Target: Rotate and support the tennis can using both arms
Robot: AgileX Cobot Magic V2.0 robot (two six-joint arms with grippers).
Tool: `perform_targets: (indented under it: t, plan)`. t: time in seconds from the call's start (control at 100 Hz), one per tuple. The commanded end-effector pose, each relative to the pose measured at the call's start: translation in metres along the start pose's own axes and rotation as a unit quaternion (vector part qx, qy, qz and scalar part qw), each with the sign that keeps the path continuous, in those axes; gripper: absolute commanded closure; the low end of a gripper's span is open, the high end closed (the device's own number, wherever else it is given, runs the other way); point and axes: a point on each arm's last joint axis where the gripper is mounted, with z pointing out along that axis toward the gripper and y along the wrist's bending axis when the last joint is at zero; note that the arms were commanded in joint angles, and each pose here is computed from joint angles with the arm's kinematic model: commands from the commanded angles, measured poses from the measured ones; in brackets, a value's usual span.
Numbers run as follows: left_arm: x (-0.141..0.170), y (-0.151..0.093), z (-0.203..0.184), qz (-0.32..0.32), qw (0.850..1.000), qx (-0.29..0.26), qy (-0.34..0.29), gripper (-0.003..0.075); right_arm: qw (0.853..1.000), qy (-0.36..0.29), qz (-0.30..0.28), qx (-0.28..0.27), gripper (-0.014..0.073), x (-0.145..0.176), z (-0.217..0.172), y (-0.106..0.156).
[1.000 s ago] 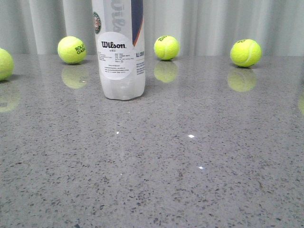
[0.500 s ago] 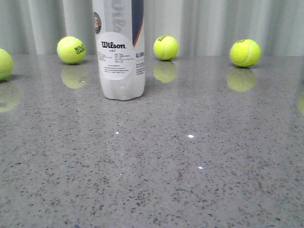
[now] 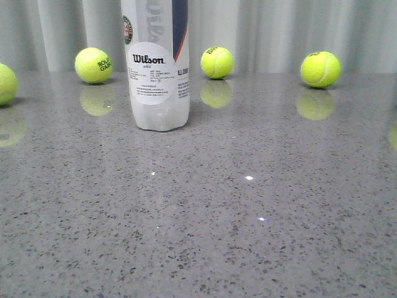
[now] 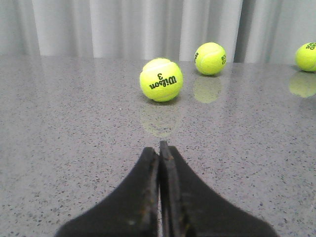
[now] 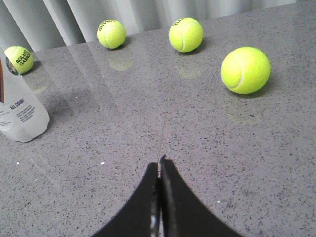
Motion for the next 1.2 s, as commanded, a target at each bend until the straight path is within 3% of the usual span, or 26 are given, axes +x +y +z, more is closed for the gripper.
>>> perform_targets:
  t: [0.0, 0.3, 0.48, 0.69, 0.95, 1.19]
  plan:
    - [0.007, 0.000, 0.001, -0.010, 1.000, 0.000, -0.028, 0.0741, 0.999, -0.046, -0.002, -0.011, 0.0631, -0.014, -0.003, 0.004]
    - [0.007, 0.000, 0.001, -0.010, 1.000, 0.000, -0.028, 0.0741, 0.999, -0.050, -0.005, -0.009, 0.0631, -0.012, -0.001, 0.003]
    - [0.007, 0.000, 0.001, -0.010, 1.000, 0.000, -0.028, 0.0741, 0.994, -0.102, -0.036, 0.016, 0.0631, -0.005, 0.010, -0.003]
    - [0.007, 0.000, 0.001, -0.010, 1.000, 0.000, -0.028, 0.0741, 0.975, -0.194, -0.089, 0.061, 0.0631, 0.022, 0.023, -0.018]
    - [0.007, 0.000, 0.001, -0.010, 1.000, 0.000, -0.028, 0.0741, 0.965, -0.208, -0.113, 0.115, 0.0631, 0.068, 0.023, -0.035]
    - [0.007, 0.000, 0.001, -0.010, 1.000, 0.000, -0.028, 0.0741, 0.963, -0.215, -0.119, 0.114, 0.0631, 0.071, 0.020, -0.034]
